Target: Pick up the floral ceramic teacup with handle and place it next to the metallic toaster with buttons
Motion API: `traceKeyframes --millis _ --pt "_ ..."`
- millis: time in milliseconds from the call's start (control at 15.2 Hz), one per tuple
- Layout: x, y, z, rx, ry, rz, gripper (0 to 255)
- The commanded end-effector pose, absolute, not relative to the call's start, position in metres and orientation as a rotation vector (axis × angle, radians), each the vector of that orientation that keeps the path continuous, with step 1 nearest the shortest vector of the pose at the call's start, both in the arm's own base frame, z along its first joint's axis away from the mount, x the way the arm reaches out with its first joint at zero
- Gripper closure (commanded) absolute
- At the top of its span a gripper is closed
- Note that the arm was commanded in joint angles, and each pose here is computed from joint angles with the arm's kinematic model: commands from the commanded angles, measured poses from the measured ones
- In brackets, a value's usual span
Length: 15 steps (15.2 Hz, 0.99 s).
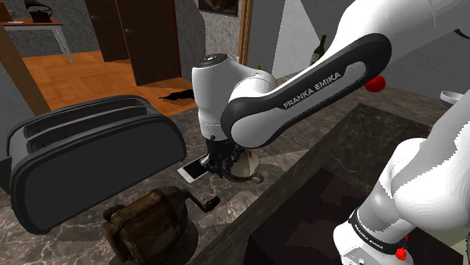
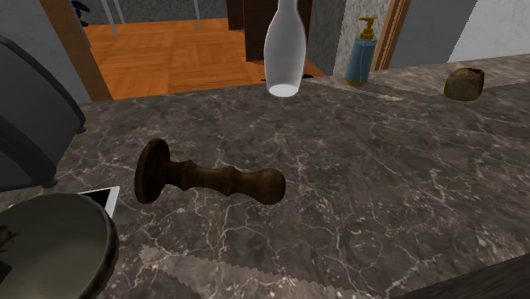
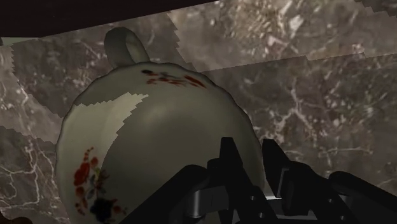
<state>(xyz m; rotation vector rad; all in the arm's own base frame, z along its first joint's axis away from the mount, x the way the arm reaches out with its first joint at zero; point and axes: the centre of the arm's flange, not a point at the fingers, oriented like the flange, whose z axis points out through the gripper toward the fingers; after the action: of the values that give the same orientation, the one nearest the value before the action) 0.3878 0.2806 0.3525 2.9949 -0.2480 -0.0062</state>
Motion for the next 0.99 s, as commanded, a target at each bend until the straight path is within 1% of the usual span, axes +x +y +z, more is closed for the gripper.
traceKeyframes --millis 0,330,594,924 --pt "0.388 0.28 0.351 2.993 -0.248 -0.01 0" --pt "0.387 0.28 0.351 2.993 -0.248 -0.01 0" --pt "0.388 0.287 0.401 2.993 -0.248 -0.01 0" --pt "0.388 0.287 0.401 2.993 -0.248 -0.01 0"
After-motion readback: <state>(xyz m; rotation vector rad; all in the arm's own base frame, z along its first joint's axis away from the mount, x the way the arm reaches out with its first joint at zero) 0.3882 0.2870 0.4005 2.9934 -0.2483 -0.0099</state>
